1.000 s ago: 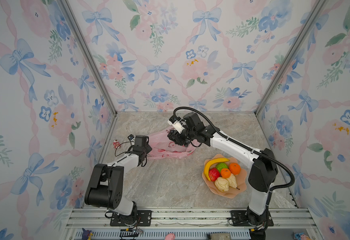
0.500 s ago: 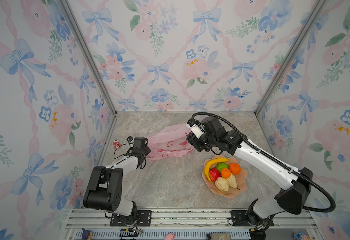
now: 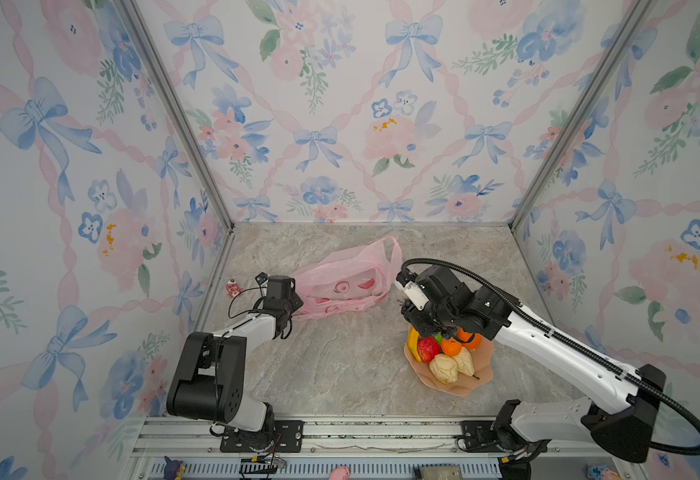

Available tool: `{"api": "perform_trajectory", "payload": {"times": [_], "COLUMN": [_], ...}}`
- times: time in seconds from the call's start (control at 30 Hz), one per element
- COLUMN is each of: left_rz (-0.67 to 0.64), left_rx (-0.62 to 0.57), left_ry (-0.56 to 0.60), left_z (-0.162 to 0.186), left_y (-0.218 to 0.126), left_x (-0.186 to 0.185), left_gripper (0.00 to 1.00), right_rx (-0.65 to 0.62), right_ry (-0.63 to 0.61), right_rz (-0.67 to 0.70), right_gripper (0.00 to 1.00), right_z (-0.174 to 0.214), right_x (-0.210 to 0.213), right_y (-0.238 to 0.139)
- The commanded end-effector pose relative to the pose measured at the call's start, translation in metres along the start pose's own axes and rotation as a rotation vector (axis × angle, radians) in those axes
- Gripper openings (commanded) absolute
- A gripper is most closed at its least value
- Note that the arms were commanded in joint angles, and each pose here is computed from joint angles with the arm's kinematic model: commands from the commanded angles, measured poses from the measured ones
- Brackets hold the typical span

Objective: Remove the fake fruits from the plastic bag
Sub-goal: 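Carry the dark grapes over the peach bowl with the right gripper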

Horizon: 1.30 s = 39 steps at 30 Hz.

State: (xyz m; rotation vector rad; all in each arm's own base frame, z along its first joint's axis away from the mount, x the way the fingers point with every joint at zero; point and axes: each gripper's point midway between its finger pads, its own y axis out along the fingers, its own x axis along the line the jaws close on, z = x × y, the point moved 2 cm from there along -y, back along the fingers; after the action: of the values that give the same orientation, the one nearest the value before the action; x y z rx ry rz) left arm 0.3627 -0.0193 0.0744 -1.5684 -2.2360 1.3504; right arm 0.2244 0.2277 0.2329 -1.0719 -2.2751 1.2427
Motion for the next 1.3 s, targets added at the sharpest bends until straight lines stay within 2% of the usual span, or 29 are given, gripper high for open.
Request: {"api": "perform_trajectory", "payload": {"times": [0.0,0.33,0.73,1.1,1.27], "left_rz": [0.014,0.018,0.022,0.012,0.013], "left_rx": [0.001,0.008,0.015,0.014,0.015], "left_ry": [0.010,0.013,0.012,0.015,0.015], "left_z": [-0.001,0.003,0.006,0.007,0.006], "left_y": [-0.001,-0.002,0.000,0.000,0.001], "left_x": [0.000,0.002,0.003,0.006,0.005], "left_gripper": [0.00,0.00,0.00,0.00,0.00], "right_rx": [0.059,0.152,0.272,0.329,0.330], "right_ry": [0.004,-0.042,-0.050,-0.035,-0.024], "right_rz": [0.051,0.060,0.205,0.205,0.200], "right_gripper": [0.37,0.37,0.37,0.38,0.44], "right_z": [0.022,0.051,0.083,0.102,0.104], "right_x": [-0.002,0.016,0.003,0.004,0.005], "right_y": [-0.003,0.007,0.014,0.038,0.044]}}
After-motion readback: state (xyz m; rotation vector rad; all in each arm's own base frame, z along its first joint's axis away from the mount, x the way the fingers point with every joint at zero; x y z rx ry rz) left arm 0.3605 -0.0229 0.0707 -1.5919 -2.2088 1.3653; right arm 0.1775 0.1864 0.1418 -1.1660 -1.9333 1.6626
